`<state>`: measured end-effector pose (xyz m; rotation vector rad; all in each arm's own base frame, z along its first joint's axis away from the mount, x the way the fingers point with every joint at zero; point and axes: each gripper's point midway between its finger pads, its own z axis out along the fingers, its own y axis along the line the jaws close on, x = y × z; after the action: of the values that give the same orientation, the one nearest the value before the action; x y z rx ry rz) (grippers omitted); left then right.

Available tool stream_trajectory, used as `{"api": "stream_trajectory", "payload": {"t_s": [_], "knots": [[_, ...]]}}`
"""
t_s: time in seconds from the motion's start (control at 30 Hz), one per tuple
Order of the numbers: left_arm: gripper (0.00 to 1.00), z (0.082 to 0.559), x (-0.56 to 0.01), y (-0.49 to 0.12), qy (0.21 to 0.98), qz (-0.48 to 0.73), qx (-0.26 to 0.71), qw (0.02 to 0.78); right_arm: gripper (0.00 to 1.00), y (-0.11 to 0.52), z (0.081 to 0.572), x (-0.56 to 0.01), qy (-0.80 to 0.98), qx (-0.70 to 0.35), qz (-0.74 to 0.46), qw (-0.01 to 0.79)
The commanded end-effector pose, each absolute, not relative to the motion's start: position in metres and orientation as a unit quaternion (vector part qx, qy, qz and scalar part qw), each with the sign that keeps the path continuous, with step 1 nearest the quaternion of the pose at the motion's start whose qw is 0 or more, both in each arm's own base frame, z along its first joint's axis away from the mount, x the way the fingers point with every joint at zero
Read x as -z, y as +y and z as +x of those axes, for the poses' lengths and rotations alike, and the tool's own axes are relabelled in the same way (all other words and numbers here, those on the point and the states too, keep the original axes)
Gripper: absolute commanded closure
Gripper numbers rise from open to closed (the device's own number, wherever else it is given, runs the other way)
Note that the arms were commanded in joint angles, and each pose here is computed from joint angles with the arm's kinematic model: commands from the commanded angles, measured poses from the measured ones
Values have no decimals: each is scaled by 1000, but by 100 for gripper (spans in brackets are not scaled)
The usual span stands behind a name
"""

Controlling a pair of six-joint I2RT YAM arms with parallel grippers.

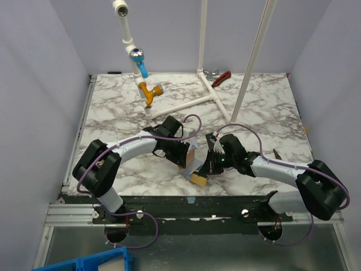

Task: Put the credit cards into the card holder
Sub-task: Open the card holder at the center of the board.

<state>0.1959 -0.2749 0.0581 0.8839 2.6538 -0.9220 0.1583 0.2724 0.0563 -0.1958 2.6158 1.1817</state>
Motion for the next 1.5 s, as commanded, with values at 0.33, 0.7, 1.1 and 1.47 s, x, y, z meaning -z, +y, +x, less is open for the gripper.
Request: {"api": "stream_trajectory", "payload": {"t_s": [0.33,0.7,1.1,1.47], "knots": [[20,194,-100,-278,871,308,357,142,99,290,203,-110,873,-422,-92,226],[26,209,-74,-271,894,306,304,126,99,296,202,-93,879,-420,-95,203],[50,217,-65,-270,905,300,279,111,99,284,194,-91,884,-408,-96,207],[65,216,-63,-266,907,295,282,107,99,244,153,-50,916,-362,-65,157]]}}
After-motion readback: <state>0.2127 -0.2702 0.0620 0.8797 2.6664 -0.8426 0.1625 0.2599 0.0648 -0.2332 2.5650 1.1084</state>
